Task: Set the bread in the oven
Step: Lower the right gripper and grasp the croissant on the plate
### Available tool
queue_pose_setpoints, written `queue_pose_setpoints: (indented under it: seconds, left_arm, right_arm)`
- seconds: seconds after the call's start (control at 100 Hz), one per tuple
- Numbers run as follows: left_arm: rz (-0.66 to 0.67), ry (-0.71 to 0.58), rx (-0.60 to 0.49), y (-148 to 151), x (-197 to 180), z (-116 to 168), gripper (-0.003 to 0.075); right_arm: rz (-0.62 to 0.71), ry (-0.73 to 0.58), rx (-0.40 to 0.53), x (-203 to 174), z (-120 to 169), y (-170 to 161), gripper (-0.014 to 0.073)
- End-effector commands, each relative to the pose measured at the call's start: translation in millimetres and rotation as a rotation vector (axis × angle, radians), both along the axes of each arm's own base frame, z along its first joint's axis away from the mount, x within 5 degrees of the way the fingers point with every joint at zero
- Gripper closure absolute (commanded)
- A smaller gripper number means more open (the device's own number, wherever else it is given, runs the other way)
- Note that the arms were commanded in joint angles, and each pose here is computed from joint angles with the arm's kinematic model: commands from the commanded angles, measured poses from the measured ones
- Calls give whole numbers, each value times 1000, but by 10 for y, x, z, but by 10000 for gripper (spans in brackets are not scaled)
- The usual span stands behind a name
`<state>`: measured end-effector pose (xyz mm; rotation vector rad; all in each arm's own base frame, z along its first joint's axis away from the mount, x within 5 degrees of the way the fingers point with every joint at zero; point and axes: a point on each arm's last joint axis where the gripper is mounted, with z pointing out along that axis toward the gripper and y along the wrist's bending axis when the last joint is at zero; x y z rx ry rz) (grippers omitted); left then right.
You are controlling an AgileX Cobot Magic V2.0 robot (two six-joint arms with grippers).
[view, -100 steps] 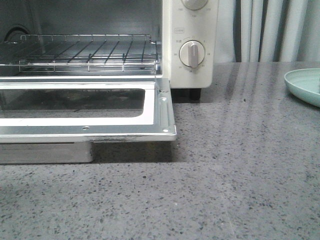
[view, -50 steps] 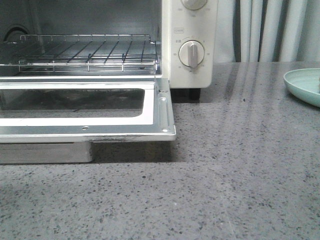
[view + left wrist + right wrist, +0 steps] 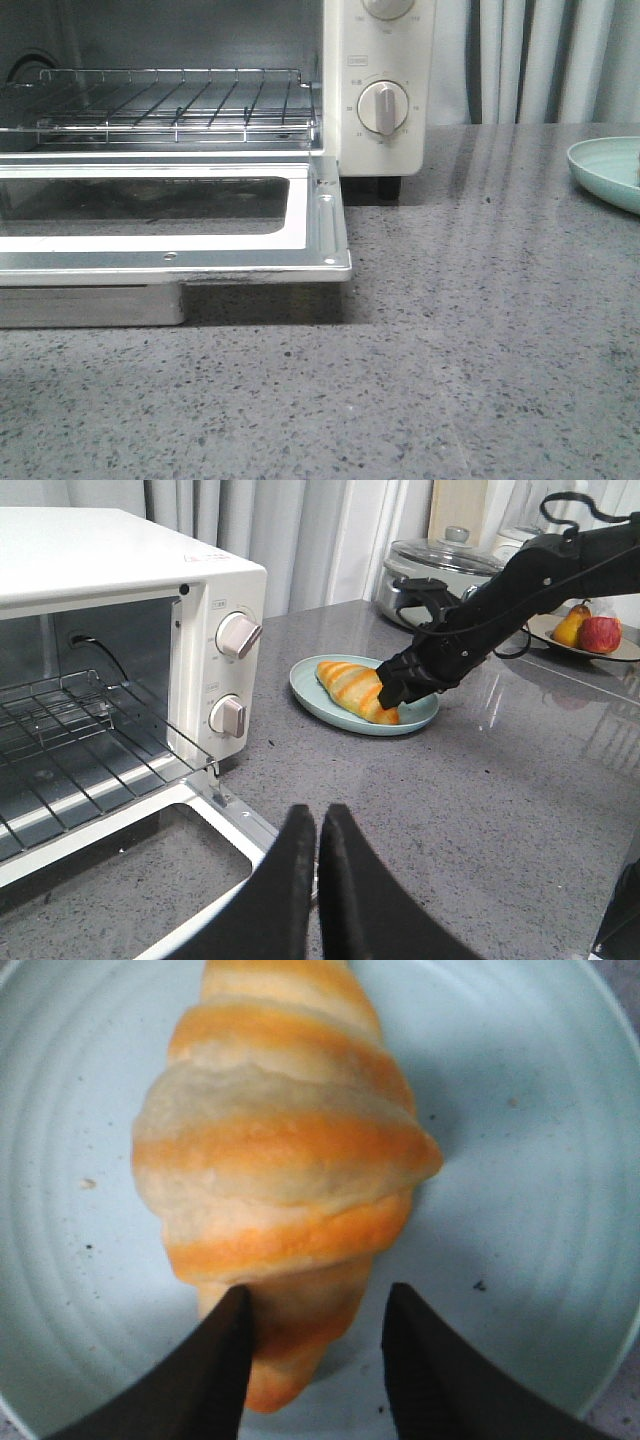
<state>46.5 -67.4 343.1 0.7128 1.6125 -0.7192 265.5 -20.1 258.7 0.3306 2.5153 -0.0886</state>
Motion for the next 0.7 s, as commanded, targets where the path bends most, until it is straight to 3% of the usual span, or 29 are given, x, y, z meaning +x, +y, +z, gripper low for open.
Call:
queue_pose_setpoints:
  seconds: [0.0, 0.16, 0.34, 0.39, 0.46, 0.57, 0.69]
  left_arm:
    - [12, -18, -75, 5, -4, 147, 741]
    - [12, -18, -75, 5, -4, 147, 742]
    - [12, -18, -75, 5, -4, 147, 742]
    - [12, -18, -75, 5, -4, 147, 742]
    - [12, -18, -75, 5, -4, 147, 742]
    - [12, -18, -75, 5, -4, 147, 742]
    - [12, -18, -75, 5, -4, 147, 742]
  right_arm:
    - [4, -61, -10, 68, 110, -23, 305]
    - [4, -7, -8, 139, -35, -26, 225]
    - [0, 60, -6, 184, -179, -31, 232]
    - [-1, 73, -6, 187, -202, -33, 270]
    - [-2, 78, -6, 187, -209, -33, 387]
    - [-2, 78, -6, 187, -209, -33, 674]
    - [7, 48, -12, 160, -132, -31, 668]
